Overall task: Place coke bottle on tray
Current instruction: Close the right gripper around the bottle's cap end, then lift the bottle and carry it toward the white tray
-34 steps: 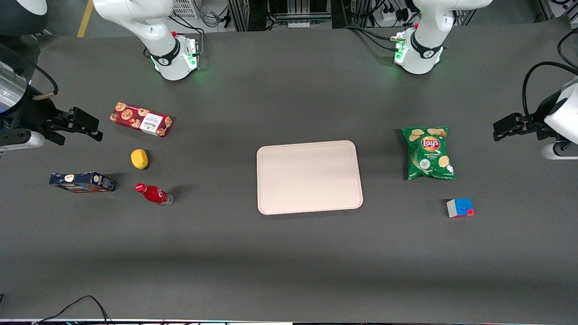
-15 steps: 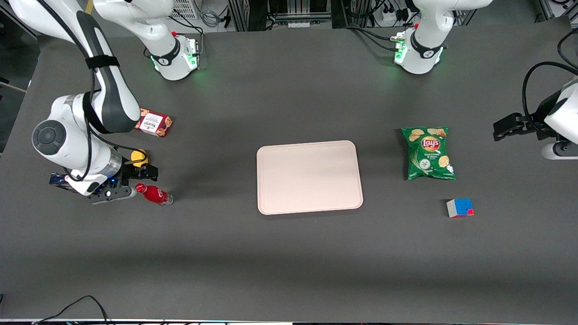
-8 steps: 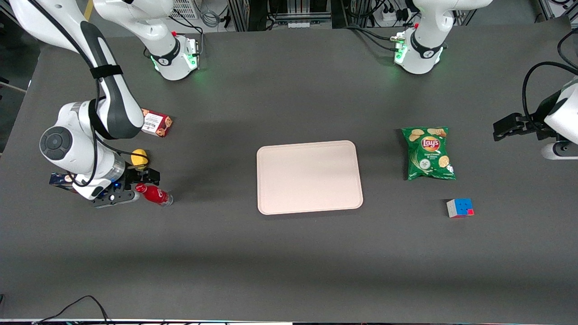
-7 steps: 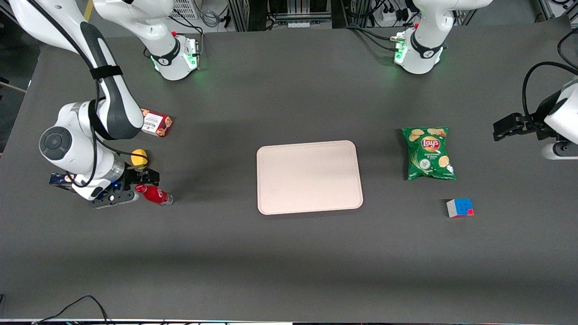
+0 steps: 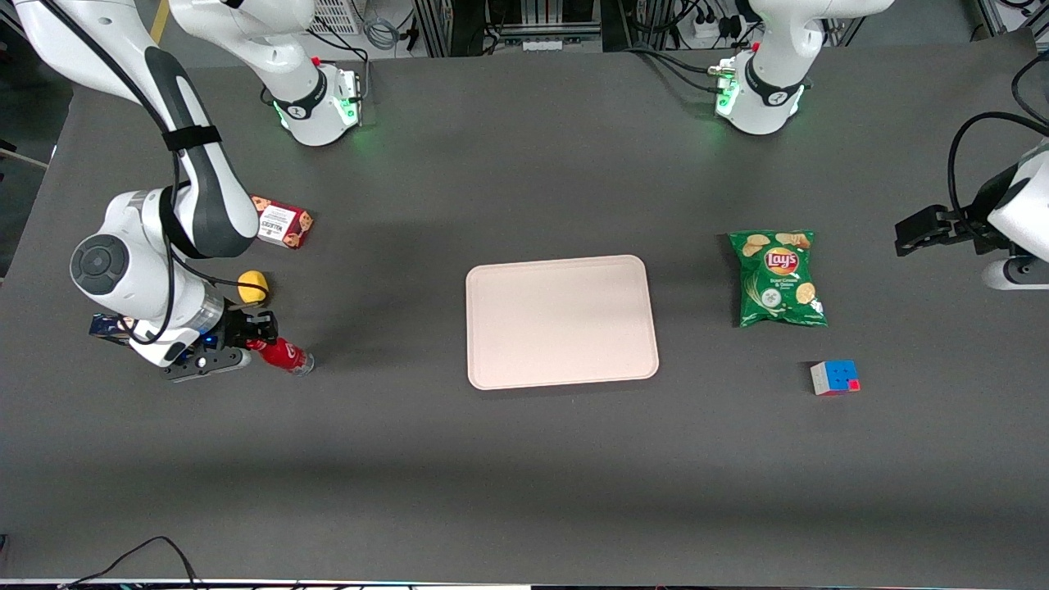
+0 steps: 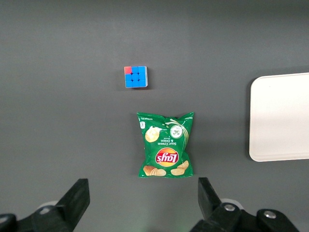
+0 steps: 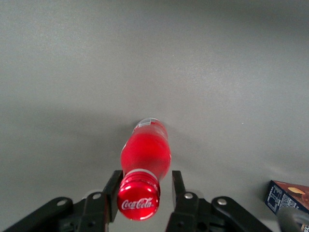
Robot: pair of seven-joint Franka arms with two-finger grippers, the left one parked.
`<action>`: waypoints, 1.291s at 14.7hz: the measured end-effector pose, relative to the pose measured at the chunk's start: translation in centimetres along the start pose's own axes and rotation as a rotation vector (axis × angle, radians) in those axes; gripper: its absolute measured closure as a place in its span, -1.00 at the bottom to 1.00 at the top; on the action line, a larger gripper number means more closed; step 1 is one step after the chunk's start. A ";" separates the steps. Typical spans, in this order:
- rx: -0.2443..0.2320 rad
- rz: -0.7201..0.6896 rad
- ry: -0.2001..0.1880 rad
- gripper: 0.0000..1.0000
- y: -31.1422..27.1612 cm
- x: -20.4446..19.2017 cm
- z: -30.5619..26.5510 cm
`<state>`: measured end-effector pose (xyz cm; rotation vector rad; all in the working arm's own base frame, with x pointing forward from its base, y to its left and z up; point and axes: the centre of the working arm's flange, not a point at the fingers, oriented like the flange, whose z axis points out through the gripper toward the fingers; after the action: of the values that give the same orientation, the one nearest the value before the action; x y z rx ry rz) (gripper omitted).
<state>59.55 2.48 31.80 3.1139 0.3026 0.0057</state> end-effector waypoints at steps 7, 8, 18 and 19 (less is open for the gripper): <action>-0.002 -0.002 0.013 0.37 -0.1 0.3 -1.6; -0.001 -0.004 0.004 0.37 -0.3 0.4 -3.2; 0.016 0.112 -0.041 0.37 -17.2 -0.5 -26.2; 0.022 0.144 -0.039 0.37 -19.9 -0.6 -26.5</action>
<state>54.98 22.25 58.02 3.1457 0.0784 -0.0571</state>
